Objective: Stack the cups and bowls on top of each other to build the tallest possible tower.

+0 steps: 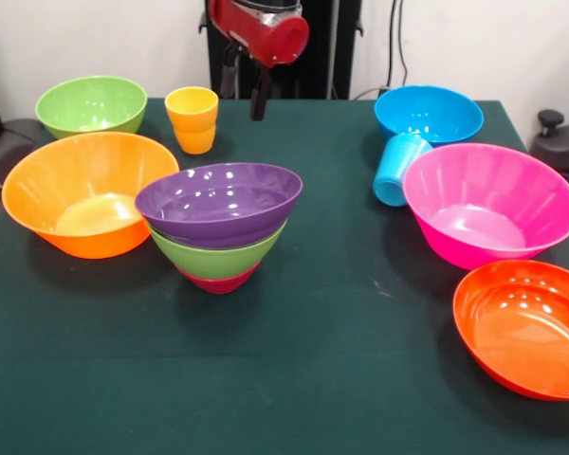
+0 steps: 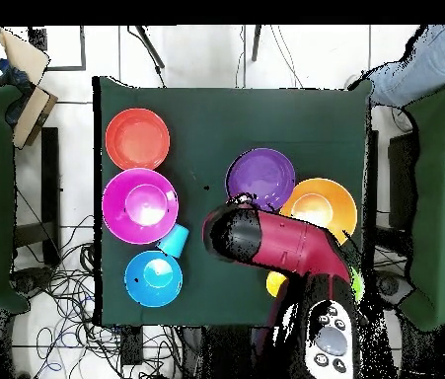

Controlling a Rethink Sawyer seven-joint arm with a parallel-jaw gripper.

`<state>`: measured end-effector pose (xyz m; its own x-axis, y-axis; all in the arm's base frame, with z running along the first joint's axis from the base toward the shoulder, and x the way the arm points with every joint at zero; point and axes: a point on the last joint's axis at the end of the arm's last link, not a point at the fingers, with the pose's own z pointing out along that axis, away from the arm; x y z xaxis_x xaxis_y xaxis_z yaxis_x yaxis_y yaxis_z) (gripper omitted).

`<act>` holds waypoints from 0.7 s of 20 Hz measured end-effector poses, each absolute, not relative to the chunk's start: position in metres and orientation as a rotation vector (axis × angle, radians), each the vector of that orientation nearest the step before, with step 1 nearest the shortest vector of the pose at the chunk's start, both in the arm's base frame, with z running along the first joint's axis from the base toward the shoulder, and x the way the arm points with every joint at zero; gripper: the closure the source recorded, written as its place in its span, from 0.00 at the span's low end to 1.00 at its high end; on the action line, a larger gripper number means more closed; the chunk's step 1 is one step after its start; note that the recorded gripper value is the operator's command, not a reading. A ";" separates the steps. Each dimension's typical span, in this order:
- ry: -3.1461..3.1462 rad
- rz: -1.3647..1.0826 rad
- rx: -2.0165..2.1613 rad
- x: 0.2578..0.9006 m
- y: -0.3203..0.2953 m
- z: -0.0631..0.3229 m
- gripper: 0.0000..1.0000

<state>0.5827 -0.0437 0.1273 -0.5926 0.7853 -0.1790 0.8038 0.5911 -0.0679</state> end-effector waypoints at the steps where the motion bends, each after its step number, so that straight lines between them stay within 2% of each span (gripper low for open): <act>1: 2.681 -0.212 1.354 0.582 -0.045 0.129 0.00; 7: 2.656 -0.205 1.430 0.563 -0.066 0.141 0.00; 14: 2.654 -0.229 1.522 0.495 -0.087 0.139 0.00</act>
<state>0.4946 -0.0866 0.1386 -0.5060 0.8515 -0.1375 0.8625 0.4975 -0.0926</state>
